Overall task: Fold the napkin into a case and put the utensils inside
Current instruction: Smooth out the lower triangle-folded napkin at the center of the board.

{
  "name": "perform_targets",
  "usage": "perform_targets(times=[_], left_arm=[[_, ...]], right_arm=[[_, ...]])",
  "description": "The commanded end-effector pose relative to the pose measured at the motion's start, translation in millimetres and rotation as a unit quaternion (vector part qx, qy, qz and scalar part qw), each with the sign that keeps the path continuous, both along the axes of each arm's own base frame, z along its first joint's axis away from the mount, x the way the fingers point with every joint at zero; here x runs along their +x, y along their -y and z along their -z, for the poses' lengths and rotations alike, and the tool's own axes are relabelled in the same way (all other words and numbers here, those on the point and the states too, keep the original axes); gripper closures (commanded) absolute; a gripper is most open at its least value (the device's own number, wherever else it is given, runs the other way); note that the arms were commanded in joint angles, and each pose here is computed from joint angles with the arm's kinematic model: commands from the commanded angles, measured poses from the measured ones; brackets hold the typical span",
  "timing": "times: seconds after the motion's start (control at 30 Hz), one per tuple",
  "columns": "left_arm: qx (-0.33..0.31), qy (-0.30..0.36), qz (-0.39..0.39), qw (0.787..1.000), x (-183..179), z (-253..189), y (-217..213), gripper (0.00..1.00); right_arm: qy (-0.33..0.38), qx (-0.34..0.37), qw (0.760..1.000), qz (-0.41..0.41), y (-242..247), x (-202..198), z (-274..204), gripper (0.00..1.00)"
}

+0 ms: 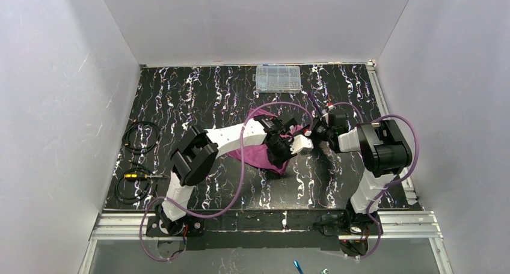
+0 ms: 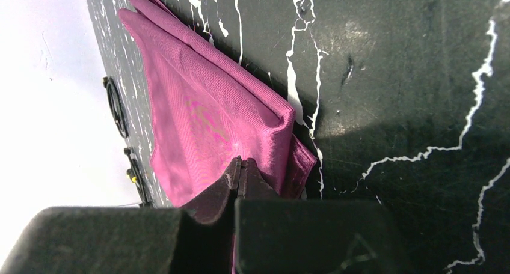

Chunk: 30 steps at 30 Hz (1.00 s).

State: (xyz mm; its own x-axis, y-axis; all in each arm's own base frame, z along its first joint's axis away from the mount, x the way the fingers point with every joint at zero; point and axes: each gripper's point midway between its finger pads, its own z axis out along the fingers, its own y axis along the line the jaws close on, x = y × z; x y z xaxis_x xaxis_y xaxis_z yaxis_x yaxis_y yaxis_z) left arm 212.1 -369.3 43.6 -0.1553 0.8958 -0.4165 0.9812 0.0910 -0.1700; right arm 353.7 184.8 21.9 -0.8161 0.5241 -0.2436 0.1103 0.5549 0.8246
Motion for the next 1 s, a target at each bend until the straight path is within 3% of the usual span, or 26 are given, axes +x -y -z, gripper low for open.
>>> perform_targets(times=[0.0,0.57,0.77,0.87,0.97], left_arm=[[-0.013,0.005,0.022,1.0,-4,-1,1,0.98],[0.025,0.012,0.082,0.996,-24,43,-9,1.0],[0.021,0.018,0.075,0.997,-21,33,-4,1.0],[0.016,0.036,0.066,0.997,-13,14,0,0.91],[0.006,0.04,0.041,0.998,-4,-19,4,0.72]], right_arm=[[0.005,0.0,1.0,0.001,1,2,4,0.99],[-0.002,0.004,1.0,-0.002,0,4,8,0.99],[0.003,-0.002,1.0,-0.011,0,6,3,0.99],[0.01,-0.007,1.0,-0.015,0,8,-4,0.99],[0.026,-0.02,0.999,-0.018,2,12,-15,0.99]])
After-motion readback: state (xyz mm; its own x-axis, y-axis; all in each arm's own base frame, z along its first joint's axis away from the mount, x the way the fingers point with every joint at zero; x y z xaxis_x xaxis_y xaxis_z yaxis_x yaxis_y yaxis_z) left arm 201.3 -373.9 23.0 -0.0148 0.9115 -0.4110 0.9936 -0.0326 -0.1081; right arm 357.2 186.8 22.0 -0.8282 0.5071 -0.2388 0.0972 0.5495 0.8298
